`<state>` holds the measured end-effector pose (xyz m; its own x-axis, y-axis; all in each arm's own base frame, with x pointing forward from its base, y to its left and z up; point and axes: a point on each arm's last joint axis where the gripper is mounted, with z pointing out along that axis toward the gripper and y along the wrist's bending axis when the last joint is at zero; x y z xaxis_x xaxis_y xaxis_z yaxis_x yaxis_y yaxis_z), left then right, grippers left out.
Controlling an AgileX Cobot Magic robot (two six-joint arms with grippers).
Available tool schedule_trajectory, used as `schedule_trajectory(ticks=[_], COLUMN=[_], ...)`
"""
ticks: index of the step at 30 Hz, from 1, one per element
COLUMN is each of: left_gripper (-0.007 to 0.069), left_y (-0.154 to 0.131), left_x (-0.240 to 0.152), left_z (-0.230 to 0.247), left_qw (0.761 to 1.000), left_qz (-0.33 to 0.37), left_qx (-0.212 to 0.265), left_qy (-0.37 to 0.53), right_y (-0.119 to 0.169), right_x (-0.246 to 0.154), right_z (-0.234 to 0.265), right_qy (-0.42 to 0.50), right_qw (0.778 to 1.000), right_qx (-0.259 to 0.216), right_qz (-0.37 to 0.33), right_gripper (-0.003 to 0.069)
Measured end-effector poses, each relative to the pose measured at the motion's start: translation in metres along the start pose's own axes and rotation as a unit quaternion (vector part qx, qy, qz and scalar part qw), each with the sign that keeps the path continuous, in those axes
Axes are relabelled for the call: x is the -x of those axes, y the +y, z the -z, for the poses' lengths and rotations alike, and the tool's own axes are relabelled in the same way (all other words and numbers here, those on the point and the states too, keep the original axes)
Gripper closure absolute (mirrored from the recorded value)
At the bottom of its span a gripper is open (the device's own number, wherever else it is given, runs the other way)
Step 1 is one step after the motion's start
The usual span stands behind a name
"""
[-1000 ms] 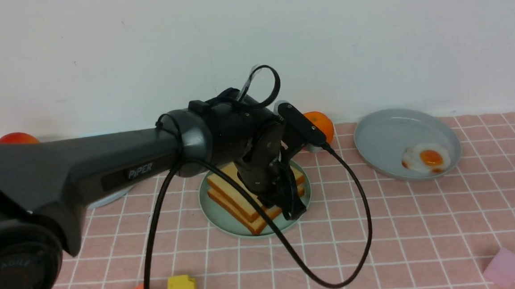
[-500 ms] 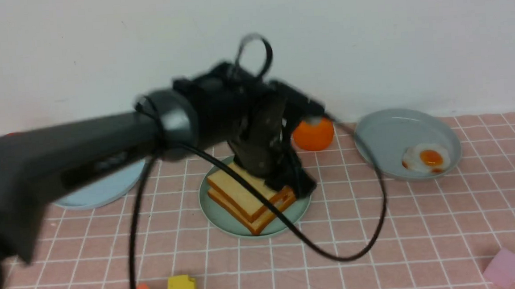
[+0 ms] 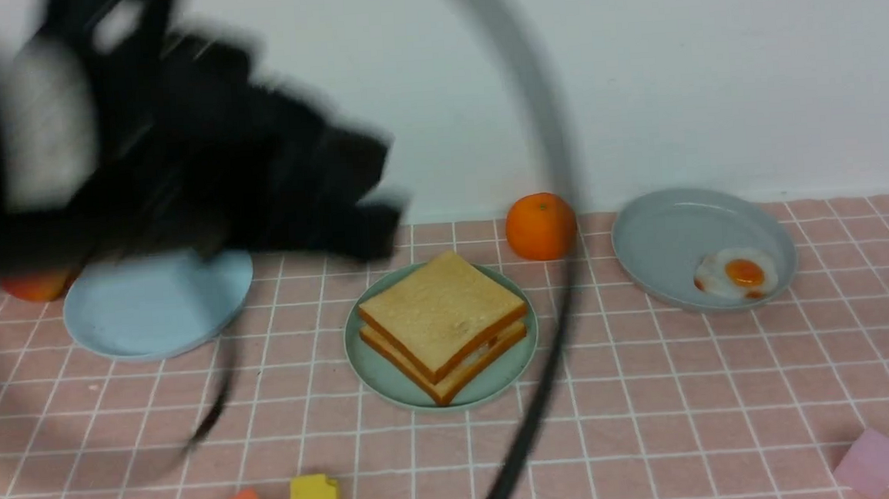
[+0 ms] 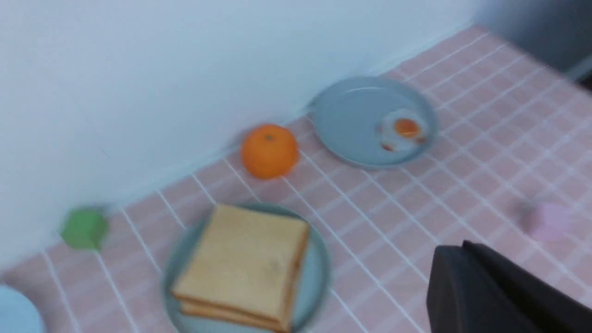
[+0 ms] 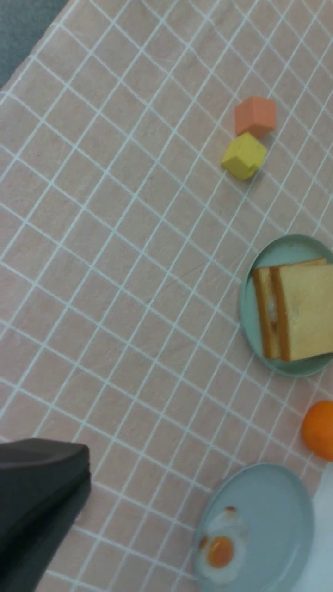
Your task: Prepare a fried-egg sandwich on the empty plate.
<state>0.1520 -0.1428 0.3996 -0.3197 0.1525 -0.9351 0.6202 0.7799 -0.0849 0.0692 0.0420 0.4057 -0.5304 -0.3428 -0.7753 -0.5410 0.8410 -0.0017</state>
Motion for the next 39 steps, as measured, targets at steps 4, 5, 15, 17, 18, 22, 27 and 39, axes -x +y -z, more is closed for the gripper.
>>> schedule_trajectory(ticks=[4, 5, 15, 17, 18, 22, 27, 39], left_gripper=[0.0638, 0.0638, 0.0638, 0.0638, 0.0638, 0.0638, 0.0638, 0.0638], left_y=[0.006, 0.007, 0.015, 0.015, 0.015, 0.015, 0.015, 0.016], left_x=[-0.052, -0.067, -0.133, -0.133, -0.133, -0.133, -0.133, -0.136], left_z=[0.038, 0.052, 0.076, 0.078, 0.078, 0.078, 0.078, 0.077], left_qw=[0.996, 0.99, 0.979, 0.978, 0.978, 0.978, 0.978, 0.981], left_qz=[0.041, 0.053, 0.062, 0.061, 0.061, 0.061, 0.061, 0.06], left_qx=[-0.033, -0.048, -0.071, -0.071, -0.071, -0.072, -0.071, -0.066], left_qy=[-0.076, -0.118, -0.18, -0.185, -0.186, -0.186, -0.186, -0.17], right_y=[-0.001, -0.002, -0.004, -0.004, -0.004, -0.004, -0.004, -0.007], right_x=[-0.005, -0.006, -0.019, -0.021, -0.021, -0.021, -0.021, -0.073], right_z=[0.003, 0.005, 0.023, 0.024, 0.025, 0.025, 0.025, 0.018], right_qy=[0.014, 0.013, -0.005, -0.004, -0.005, -0.005, -0.005, -0.024], right_qw=[0.999, 0.999, 0.988, 0.987, 0.987, 0.986, 0.986, 0.972], right_qx=[-0.012, -0.017, -0.056, -0.056, -0.056, -0.056, -0.056, -0.139], right_qz=[-0.034, -0.044, -0.144, -0.152, -0.153, -0.156, -0.156, -0.189], right_gripper=[0.0661, 0.0664, 0.0662, 0.0662, 0.0662, 0.066, 0.0655, 0.0656])
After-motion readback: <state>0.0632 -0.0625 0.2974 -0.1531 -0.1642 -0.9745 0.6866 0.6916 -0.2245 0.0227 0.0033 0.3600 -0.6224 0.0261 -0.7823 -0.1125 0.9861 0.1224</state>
